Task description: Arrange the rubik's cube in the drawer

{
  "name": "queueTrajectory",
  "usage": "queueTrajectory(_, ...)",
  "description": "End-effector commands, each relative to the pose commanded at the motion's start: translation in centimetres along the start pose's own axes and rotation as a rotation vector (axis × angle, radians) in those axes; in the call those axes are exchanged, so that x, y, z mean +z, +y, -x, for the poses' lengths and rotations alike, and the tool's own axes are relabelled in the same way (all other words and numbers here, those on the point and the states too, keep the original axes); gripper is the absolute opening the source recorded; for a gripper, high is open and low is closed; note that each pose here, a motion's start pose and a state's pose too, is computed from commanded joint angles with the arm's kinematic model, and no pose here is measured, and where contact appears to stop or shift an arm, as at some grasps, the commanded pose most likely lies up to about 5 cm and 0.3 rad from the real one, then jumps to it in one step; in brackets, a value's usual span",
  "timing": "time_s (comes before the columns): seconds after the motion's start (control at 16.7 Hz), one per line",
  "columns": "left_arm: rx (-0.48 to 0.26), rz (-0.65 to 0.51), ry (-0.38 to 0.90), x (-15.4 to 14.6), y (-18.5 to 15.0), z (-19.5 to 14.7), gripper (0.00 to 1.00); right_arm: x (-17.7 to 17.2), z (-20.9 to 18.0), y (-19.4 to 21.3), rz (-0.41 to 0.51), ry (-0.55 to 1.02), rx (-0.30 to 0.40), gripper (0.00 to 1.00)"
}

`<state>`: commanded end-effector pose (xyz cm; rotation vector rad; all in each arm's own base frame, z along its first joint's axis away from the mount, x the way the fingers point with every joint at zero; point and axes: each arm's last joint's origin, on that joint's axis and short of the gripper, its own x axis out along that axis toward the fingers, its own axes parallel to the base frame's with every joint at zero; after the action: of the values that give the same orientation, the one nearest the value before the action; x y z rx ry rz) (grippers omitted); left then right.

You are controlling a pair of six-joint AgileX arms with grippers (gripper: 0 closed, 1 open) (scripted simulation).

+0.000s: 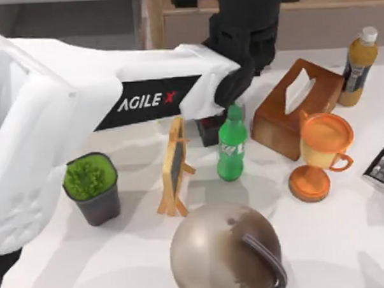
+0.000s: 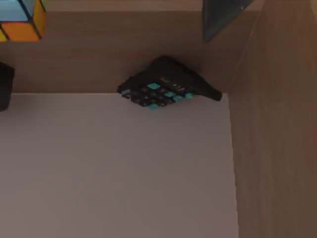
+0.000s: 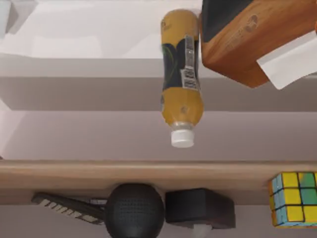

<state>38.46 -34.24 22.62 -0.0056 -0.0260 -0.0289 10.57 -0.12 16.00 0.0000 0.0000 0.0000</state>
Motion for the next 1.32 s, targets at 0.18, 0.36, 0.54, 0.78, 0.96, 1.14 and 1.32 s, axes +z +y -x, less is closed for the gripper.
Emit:
queueTrajectory(0.18, 0.006, -0.005, 0.015, -4.8, -4.0, -0.1, 1.0, 0.0, 0.0, 0.0, 0.0, 0.0, 0.0, 1.0)
queueTrajectory(0.36, 0.009, -0.005, 0.024, -7.5, -6.0, 0.3, 1.0, 0.0, 0.0, 0.0, 0.0, 0.0, 0.0, 1.0)
queueTrajectory(0.54, 0.009, -0.005, 0.026, -7.8, -6.2, 0.4, 1.0, 0.0, 0.0, 0.0, 0.0, 0.0, 0.0, 1.0)
queueTrajectory(0.78, 0.011, -0.01, 0.03, -7.9, -6.0, 0.2, 1.0, 0.0, 0.0, 0.0, 0.0, 0.0, 0.0, 1.0)
queueTrajectory(0.96, 0.009, -0.005, 0.026, -7.0, -6.2, -0.5, 1.0, 0.0, 0.0, 0.0, 0.0, 0.0, 0.0, 1.0)
queueTrajectory(1.14, 0.008, -0.006, 0.024, -6.2, -6.3, -2.0, 1.0, 0.0, 0.0, 0.0, 0.0, 0.0, 0.0, 1.0)
queueTrajectory(1.32, 0.009, -0.005, 0.022, -6.0, -6.3, -3.8, 1.0, 0.0, 0.0, 0.0, 0.0, 0.0, 0.0, 1.0)
